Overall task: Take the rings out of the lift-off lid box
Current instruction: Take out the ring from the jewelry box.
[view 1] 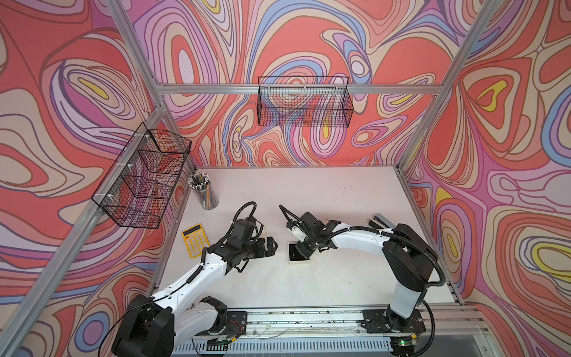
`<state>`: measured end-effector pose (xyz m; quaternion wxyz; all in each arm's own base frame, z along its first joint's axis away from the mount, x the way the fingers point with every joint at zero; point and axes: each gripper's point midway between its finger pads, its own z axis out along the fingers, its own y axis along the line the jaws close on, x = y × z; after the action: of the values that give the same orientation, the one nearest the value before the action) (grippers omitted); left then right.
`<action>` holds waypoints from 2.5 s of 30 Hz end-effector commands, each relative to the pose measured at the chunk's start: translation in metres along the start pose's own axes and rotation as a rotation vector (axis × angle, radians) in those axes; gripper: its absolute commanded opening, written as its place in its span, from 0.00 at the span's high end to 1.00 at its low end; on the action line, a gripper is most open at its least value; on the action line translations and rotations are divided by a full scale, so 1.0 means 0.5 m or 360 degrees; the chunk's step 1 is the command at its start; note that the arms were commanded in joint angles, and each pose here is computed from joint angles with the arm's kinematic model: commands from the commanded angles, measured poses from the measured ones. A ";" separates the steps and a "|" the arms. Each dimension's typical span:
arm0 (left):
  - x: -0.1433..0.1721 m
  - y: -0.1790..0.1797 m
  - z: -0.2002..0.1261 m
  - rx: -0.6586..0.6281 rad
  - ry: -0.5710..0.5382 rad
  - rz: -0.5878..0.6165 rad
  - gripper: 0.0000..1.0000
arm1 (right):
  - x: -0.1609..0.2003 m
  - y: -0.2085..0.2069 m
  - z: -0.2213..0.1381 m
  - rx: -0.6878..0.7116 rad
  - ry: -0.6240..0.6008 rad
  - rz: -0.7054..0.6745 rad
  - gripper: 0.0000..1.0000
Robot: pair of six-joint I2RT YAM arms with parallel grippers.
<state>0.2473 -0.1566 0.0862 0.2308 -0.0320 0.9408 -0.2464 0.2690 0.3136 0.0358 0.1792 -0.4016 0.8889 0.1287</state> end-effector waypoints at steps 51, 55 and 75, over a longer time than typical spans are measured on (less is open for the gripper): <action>0.009 0.030 -0.003 -0.0114 0.0021 -0.0013 0.00 | -0.022 0.023 0.026 0.0074 -0.0031 0.0020 0.94; 0.010 0.032 -0.004 -0.0119 0.0024 -0.0011 0.00 | -0.018 0.014 0.026 0.0113 -0.0024 0.0043 0.97; -0.003 -0.018 0.026 0.0139 -0.0009 -0.0161 0.03 | -0.010 -0.007 0.044 0.0234 0.0066 0.0762 1.00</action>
<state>0.2517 -0.1629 0.0848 0.2297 -0.0533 0.9339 -0.2688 0.2901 0.3265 0.0364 0.1943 -0.2186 0.9517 0.0937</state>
